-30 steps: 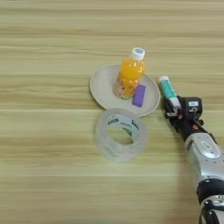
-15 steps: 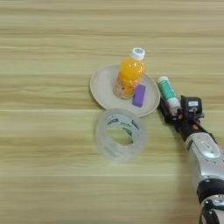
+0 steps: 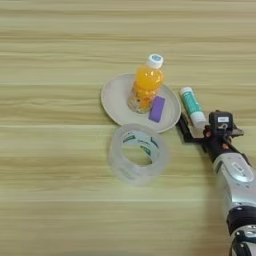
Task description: Move the objects on the table
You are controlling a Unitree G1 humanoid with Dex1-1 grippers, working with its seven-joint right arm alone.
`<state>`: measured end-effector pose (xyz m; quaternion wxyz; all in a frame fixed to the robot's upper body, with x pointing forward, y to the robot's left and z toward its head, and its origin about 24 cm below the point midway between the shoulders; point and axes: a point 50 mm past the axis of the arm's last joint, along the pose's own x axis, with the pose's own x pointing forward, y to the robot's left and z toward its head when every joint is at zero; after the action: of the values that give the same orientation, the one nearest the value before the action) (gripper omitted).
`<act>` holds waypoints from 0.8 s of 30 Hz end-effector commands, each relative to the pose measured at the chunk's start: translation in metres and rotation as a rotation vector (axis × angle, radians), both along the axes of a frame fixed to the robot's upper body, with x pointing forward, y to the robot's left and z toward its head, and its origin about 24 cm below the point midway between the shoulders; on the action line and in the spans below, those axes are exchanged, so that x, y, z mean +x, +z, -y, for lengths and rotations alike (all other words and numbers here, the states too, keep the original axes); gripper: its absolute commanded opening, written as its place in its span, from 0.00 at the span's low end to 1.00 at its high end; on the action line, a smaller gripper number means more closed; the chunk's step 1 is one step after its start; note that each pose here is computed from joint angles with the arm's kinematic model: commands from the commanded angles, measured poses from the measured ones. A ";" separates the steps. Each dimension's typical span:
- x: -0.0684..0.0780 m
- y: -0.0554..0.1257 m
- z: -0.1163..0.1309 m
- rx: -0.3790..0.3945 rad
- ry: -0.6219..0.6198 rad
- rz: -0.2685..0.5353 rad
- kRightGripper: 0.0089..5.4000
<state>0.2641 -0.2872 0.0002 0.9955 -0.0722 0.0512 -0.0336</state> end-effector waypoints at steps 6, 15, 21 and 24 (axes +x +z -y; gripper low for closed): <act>0.015 0.045 0.013 -0.086 -0.007 0.152 0.99; 0.014 0.052 0.022 -0.107 -0.041 0.164 0.99; 0.014 0.060 0.022 -0.110 -0.043 0.211 0.99; 0.014 0.068 0.018 -0.117 -0.022 0.254 0.99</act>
<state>0.2669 -0.3004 0.0296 0.9938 -0.0965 -0.0013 -0.0553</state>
